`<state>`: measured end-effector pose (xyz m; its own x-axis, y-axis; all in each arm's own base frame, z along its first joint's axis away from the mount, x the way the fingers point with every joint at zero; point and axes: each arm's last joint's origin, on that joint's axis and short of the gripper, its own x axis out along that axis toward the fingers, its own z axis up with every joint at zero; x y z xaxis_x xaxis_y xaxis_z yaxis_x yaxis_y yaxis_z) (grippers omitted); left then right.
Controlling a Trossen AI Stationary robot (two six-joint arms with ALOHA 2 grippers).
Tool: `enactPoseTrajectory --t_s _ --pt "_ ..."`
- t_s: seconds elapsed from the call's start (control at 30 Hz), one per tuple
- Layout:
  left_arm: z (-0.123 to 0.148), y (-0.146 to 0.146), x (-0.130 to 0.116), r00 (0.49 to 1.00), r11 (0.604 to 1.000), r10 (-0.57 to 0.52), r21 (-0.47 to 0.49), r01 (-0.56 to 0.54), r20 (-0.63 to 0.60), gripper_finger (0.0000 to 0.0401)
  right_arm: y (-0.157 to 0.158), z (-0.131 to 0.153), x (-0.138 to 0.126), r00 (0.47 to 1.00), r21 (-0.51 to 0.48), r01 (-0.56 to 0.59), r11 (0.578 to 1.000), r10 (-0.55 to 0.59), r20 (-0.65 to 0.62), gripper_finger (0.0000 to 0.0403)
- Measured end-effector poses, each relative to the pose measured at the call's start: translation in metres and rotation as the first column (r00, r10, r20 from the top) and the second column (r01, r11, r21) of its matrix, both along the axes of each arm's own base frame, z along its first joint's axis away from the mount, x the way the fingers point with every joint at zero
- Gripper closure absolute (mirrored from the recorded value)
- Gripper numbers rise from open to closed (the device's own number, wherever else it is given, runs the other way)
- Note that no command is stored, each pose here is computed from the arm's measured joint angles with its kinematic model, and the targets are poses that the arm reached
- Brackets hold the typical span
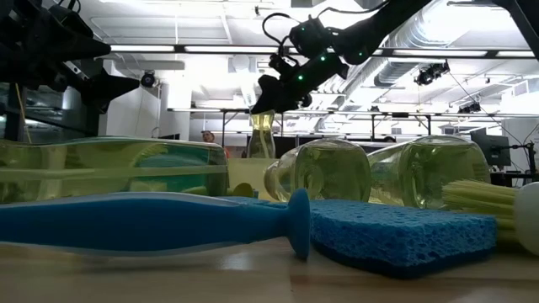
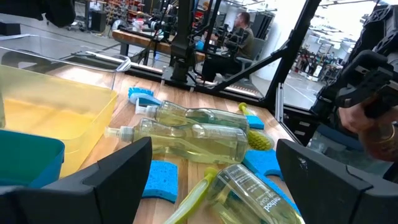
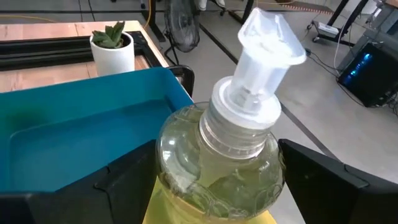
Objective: Pick & Place Kitchen Sink Supplies
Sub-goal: Put the dishwashing liquid into the yellow bin
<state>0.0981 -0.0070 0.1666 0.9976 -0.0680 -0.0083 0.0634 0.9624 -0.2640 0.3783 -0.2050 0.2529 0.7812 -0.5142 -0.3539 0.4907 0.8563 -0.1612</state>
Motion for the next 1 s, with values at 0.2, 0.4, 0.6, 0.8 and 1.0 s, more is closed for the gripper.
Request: enactPoseTrajectory --t_s 0.2,0.4,0.6,0.8,1.0 --pt "0.000 0.000 0.000 1.000 1.000 0.000 0.000 0.000 0.000 0.0061 -0.006 0.002 -0.003 1.000 -0.019 -0.006 1.000 0.006 0.017 0.0088" --pt "0.000 0.000 0.000 1.000 1.000 0.000 0.000 0.000 0.000 0.0061 -0.012 -0.004 0.002 0.998 -0.025 -0.042 0.999 0.043 0.052 0.0088" --pt "0.000 0.000 0.000 1.000 1.000 0.001 0.000 -0.001 0.000 0.0061 -0.014 -0.012 0.006 0.997 -0.030 -0.044 0.999 0.046 0.054 0.0088" --pt "0.000 0.000 0.000 1.000 1.000 0.002 0.000 -0.002 0.000 0.0061 -0.015 -0.013 0.005 0.999 -0.046 -0.025 0.999 0.026 0.033 0.0088" --pt "0.000 0.000 0.000 1.000 1.000 0.002 0.000 -0.002 0.000 0.0061 -0.015 -0.014 0.005 1.000 -0.046 -0.018 0.999 0.019 0.021 0.0078"
